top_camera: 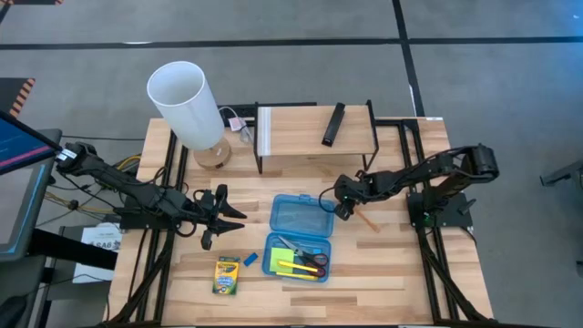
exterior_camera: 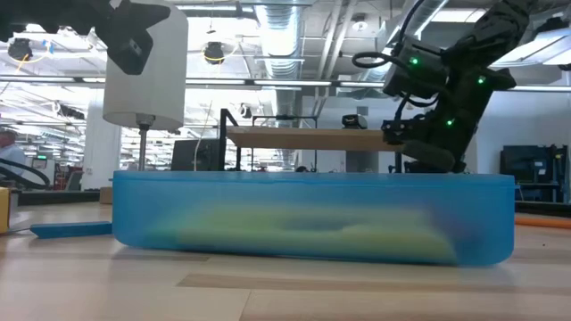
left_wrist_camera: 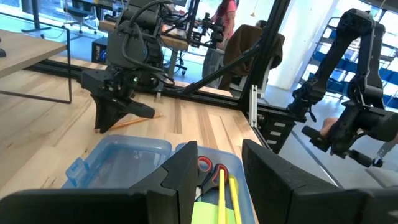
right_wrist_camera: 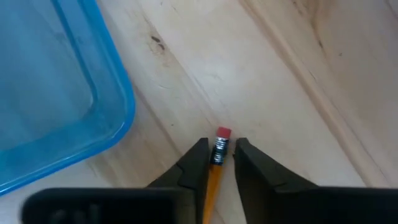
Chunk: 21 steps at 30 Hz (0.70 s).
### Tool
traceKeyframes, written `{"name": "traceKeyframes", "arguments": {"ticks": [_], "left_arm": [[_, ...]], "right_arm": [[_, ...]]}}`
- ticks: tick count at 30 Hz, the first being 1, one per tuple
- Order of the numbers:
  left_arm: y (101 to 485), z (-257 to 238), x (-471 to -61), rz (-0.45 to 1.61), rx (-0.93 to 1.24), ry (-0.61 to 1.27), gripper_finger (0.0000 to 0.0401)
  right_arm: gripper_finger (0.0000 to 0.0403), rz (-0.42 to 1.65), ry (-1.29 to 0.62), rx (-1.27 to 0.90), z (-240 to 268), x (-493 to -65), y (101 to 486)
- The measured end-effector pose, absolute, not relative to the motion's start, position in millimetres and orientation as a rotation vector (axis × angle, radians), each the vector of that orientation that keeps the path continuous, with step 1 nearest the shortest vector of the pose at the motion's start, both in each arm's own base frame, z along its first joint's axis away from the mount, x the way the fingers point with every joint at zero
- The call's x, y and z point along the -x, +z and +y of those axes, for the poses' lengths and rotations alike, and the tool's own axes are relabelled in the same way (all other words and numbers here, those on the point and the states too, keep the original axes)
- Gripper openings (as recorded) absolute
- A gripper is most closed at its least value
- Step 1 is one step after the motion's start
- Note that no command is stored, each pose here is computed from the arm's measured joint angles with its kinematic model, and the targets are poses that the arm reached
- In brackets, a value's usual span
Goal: Pack school essentials
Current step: Put the brown pencil into the blue supply box
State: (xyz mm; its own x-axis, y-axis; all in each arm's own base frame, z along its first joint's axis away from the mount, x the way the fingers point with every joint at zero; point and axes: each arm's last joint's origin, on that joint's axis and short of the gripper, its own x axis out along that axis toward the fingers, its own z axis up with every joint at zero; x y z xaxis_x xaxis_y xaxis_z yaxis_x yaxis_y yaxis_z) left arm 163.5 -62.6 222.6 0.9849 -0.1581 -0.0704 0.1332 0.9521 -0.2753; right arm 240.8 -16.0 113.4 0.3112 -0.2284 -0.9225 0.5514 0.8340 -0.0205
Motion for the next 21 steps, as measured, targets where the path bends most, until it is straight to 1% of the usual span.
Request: {"name": "traceKeyframes", "arguments": {"ticks": [5, 7, 11, 15, 21], "left_arm": [[222.6, -62.6, -163.5, 0.092, 0.273, -0.149, 0.0114], [222.6, -62.7, -163.5, 0.092, 0.273, -0.149, 0.0114], [222.6, -62.7, -163.5, 0.092, 0.273, -0.150, 0.0114], [222.6, -62.7, -163.5, 0.092, 0.273, -0.149, 0.0114], [222.6, -62.7, -163.5, 0.092, 0.273, -0.149, 0.0114]], "right_arm": [[0.0026, 1.157, -0.512, -0.307, -15.7, -240.4, 113.1], [0.0011, 1.156, -0.503, -0.298, -15.7, -239.6, 114.5], [0.0015, 1.165, -0.500, -0.294, -15.7, -240.4, 115.8], [0.0006, 1.177, -0.499, -0.288, -15.9, -242.9, 118.9], [0.0003, 1.190, -0.496, -0.278, -16.2, -249.2, 127.7]]}}
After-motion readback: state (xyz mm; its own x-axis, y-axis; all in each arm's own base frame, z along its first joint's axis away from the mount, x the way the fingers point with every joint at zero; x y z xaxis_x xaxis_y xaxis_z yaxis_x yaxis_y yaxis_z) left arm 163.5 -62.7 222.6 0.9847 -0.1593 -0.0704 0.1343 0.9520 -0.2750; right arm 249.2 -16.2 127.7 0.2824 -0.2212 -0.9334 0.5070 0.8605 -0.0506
